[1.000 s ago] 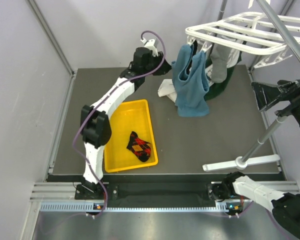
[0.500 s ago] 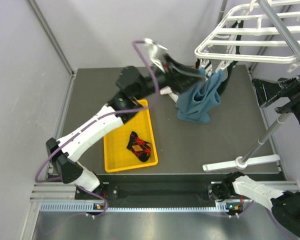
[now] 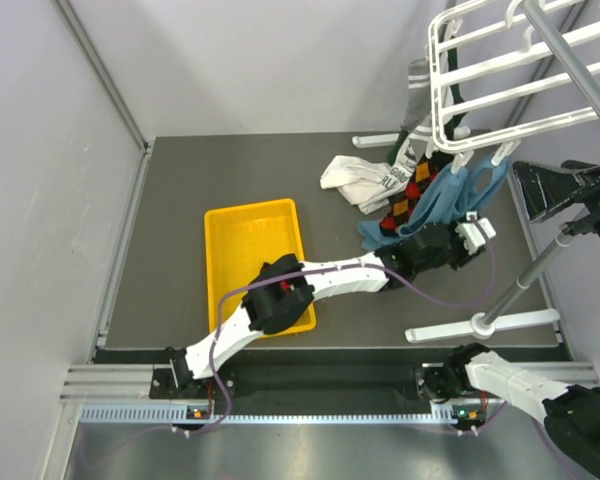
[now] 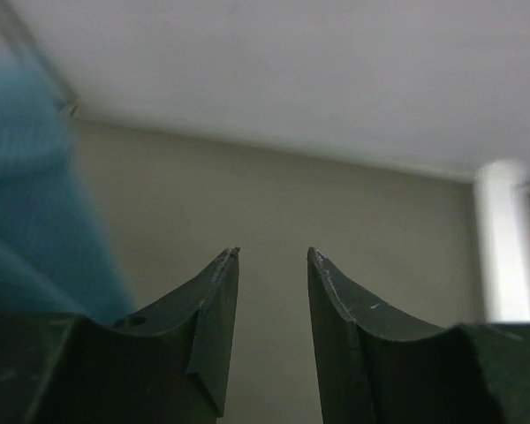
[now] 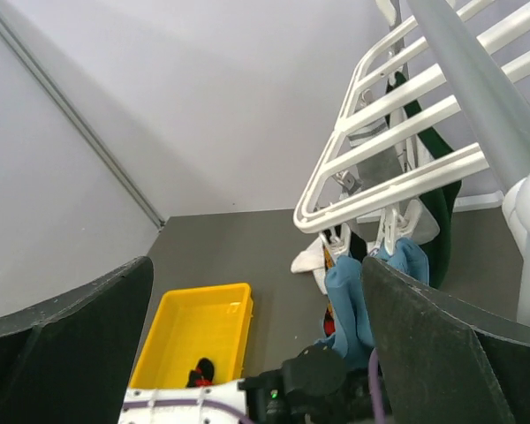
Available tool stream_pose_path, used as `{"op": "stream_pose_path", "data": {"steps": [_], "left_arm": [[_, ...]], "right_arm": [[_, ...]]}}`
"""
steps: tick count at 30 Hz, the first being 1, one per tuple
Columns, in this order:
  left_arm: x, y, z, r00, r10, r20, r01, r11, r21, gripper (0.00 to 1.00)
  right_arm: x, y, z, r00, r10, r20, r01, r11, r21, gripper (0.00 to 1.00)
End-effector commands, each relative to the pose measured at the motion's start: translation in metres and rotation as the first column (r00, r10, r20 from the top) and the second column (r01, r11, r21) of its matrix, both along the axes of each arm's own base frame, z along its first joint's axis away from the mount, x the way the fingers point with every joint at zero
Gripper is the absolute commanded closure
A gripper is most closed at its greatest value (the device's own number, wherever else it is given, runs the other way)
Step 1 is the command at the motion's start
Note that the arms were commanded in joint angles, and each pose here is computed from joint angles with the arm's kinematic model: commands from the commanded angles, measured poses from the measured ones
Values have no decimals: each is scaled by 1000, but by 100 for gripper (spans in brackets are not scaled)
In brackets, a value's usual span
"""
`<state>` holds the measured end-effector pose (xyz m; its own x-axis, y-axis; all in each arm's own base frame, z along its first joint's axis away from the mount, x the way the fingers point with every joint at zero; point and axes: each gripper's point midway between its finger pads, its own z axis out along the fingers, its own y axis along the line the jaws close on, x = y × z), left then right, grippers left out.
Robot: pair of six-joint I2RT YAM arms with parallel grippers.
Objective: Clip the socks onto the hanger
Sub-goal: Rotate the hanger at the clothesline, then open the clamp at the hanger.
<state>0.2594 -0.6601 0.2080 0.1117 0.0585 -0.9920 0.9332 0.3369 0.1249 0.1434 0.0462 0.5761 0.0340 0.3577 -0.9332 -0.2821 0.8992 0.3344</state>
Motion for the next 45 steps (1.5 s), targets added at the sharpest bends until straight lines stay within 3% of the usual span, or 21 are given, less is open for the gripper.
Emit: {"op": "stream_pose_path", "data": {"steps": [1,8,12,16,19,24,34,45], "left_arm": [[84,28,58,965,241,101,-233,969,-78,57],[179,99,47,883,469,19,-466,881,-79,56],[216,140,57,861,506,-59,-509,856,-86,55],[262,191,70,826,464,-321,-520,846,-114,59],[267,206,88,835,365,-411,-465,869,-172,60],[251,207,112,864,273,-423,-382,903,-198,59],[231,204,119,846,201,-494,-339,918,-207,60],[227,204,112,835,180,-520,-334,916,-220,60]], "right_arm": [[-10,-1,7,999,21,30,-22,1000,21,0],[2,0,-6,1000,-3,5,4,1000,-18,0],[16,5,-12,1000,-7,-6,7,999,-45,0],[34,22,-21,999,31,-43,-34,997,-67,2],[44,35,-19,997,69,-45,-72,994,-77,4],[56,36,-12,998,50,-32,-53,994,-98,6],[85,2,-20,980,-196,-34,189,971,-145,9],[118,2,0,960,-280,-25,273,950,-155,4]]}}
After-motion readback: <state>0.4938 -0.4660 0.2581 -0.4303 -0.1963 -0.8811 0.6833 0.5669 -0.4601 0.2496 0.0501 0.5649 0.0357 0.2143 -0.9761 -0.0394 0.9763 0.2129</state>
